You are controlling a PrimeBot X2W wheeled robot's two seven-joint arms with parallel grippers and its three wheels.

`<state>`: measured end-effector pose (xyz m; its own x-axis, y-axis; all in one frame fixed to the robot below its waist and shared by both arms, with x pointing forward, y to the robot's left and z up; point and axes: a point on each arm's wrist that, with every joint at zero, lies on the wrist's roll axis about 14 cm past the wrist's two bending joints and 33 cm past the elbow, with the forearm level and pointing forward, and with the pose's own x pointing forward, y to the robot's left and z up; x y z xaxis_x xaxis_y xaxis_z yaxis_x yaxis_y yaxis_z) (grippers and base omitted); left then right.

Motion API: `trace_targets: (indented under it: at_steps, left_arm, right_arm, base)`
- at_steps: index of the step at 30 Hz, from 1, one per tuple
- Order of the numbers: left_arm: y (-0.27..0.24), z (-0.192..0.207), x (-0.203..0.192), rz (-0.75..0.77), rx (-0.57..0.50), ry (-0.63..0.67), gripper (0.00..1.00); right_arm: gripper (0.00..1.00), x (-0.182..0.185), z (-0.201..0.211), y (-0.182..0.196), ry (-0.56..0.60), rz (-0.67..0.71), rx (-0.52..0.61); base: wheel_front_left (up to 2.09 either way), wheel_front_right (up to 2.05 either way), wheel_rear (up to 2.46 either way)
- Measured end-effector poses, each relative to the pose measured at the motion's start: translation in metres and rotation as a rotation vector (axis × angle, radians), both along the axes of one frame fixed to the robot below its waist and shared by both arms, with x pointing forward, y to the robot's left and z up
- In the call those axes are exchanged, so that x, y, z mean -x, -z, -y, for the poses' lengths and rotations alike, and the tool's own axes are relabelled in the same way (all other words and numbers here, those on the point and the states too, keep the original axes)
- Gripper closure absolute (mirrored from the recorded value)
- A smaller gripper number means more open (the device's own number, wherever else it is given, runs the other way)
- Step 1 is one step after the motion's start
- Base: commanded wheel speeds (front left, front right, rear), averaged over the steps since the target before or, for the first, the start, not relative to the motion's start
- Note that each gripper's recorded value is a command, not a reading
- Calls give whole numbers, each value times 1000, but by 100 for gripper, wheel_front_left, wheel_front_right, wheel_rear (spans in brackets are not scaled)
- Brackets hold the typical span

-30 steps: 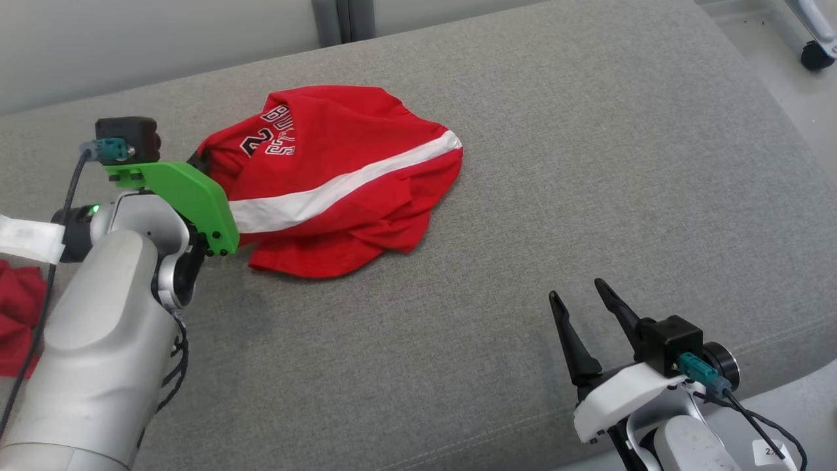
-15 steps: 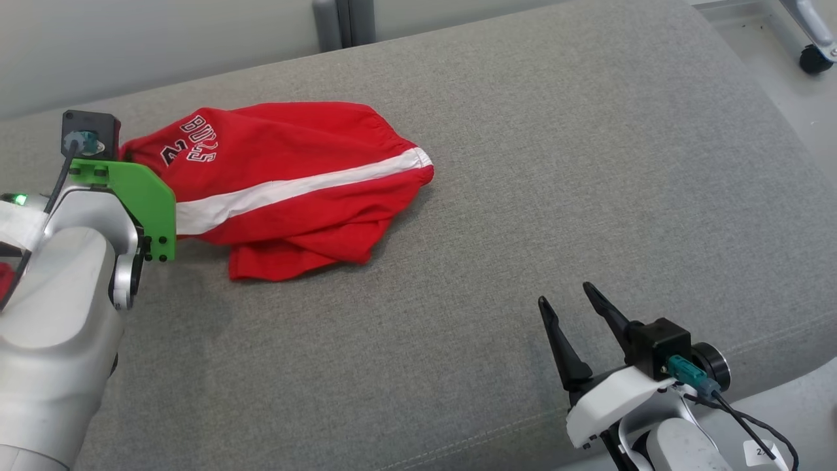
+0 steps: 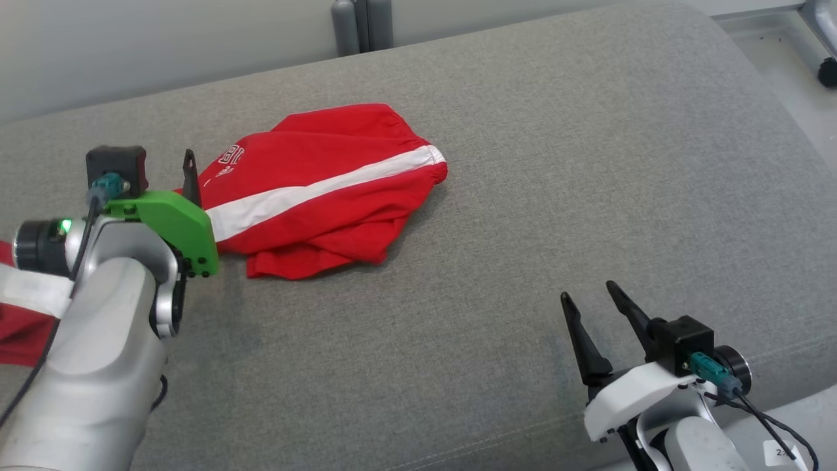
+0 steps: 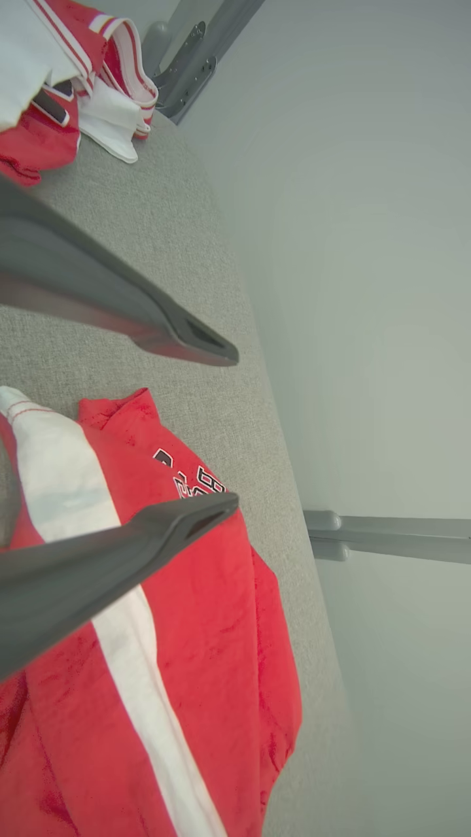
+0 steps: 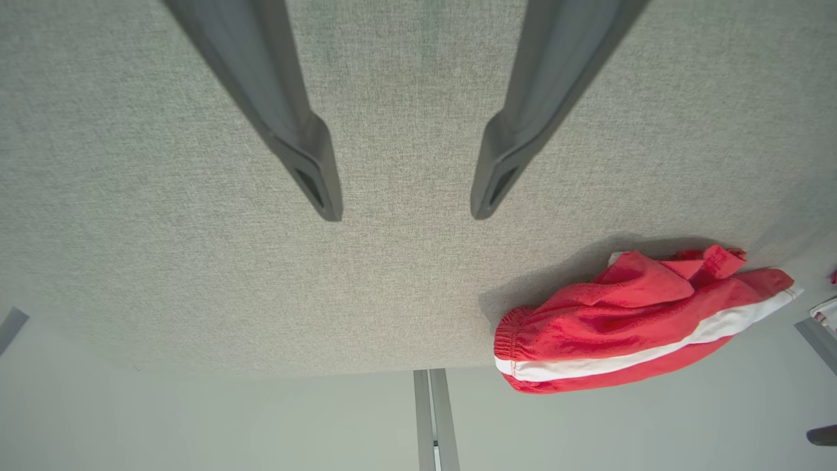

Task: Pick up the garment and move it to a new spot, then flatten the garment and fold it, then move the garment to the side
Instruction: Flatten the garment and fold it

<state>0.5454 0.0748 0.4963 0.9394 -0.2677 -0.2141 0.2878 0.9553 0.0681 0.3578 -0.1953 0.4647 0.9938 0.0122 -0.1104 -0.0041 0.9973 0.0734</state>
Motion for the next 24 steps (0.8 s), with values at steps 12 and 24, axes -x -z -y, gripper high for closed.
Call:
trace_targets:
  at_steps: [12, 24]
  left_arm:
    - [-19, -20, 54, 160, 265, -97, 0]
    - [-29, -49, 129, 256, 284, -144, 0]
  right_arm:
    - [0, -22, -7, -28, -18, 93, -72]
    - [0, -33, -30, -47, -87, 152, -79]
  base:
    - [0, 0, 0]
    - [0, 0, 0]
